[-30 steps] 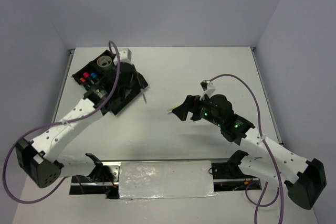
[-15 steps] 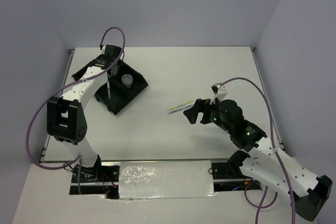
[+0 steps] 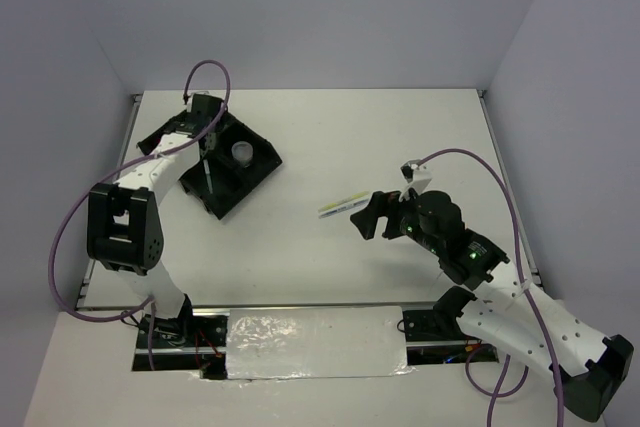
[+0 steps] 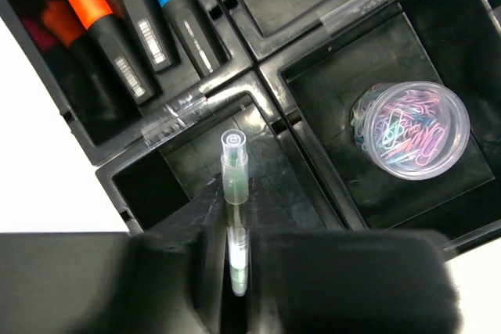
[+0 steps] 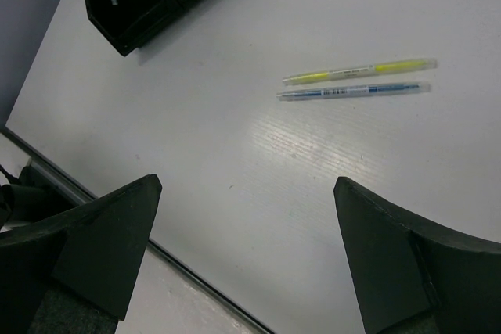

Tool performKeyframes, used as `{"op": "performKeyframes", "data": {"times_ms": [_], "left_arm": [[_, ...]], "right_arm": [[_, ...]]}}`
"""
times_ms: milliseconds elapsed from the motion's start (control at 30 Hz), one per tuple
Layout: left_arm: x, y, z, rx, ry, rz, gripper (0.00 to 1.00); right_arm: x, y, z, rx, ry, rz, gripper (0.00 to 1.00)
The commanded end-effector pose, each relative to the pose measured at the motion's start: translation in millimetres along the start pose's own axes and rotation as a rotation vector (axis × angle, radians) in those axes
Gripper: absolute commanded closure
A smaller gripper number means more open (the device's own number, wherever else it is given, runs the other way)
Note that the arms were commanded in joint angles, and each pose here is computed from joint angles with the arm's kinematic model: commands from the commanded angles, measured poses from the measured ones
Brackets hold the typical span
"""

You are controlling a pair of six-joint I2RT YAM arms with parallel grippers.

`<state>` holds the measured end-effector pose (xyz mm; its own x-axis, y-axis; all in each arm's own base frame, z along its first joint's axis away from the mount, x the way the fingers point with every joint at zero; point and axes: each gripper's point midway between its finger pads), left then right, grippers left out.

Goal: Sort the stationery into containers
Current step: Place the pen in the storage box, then pick up the pen from the center of the board.

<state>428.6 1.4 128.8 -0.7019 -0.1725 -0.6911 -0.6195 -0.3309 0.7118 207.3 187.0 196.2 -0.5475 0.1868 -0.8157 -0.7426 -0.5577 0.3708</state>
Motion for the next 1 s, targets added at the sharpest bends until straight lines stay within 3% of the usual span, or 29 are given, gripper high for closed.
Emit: {"op": "performKeyframes", "data": {"times_ms": [0, 67, 100, 167, 200, 300, 433, 467, 567, 667, 700, 733, 800, 967], "left_arm": [[1, 2, -3, 0.014, 0.058, -0.012, 0.72], [4, 4, -3, 0.018, 0.062, -0.009, 0.64], [4, 7, 0, 0.012, 0.073, -0.005, 0.54], [7, 10, 3, 0.001, 0.084, -0.001, 0.44], [6, 14, 4, 0.004, 0.092, -0.005, 0.33], [-2, 31, 9, 0.010, 0.124, -0.025, 0.16], [-18, 71, 7, 0.112, 0.135, -0.062, 0.09], [-22, 89, 3, 0.174, 0.135, -0.074, 0.02], [-15, 126, -1, 0.273, 0.084, -0.087, 0.01], [13, 151, -6, 0.362, 0.036, -0.088, 0.01], [19, 155, -7, 0.388, 0.028, -0.091, 0.01], [18, 168, -6, 0.421, 0.030, -0.129, 0.01], [35, 170, -5, 0.446, 0.025, -0.119, 0.01], [64, 171, 8, 0.453, 0.040, -0.167, 0.01]], "right_arm": [[-6, -1, 3, -0.016, 0.004, -0.015, 0.00], [-6, -3, 8, -0.031, 0.003, -0.007, 0.00], [-6, -4, 8, -0.033, 0.001, -0.004, 0.00], [-5, -9, 8, -0.031, -0.002, 0.003, 0.00], [-5, -11, 8, -0.026, -0.004, 0.008, 0.00], [-2, -22, 5, 0.004, -0.011, 0.040, 0.00], [6, -45, -22, 0.190, -0.073, 0.090, 0.00], [5, -49, -29, 0.246, -0.096, 0.091, 0.00], [3, -64, -49, 0.404, -0.162, 0.085, 0.01], [0, -78, -57, 0.485, -0.240, 0.054, 0.11], [3, -82, -65, 0.537, -0.248, 0.053, 0.16], [4, -82, -71, 0.576, -0.259, 0.050, 0.33], [6, -87, -80, 0.662, -0.314, 0.041, 0.43], [12, -106, -84, 0.753, -0.378, 0.075, 0.40]]}}
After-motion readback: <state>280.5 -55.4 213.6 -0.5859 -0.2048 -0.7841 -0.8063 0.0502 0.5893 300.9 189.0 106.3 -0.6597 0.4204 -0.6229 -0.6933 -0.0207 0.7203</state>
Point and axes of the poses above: each gripper's point midway between its finger pads, its own y axis back along the fingers, its own z axis along the line the jaws close on, x = y × z
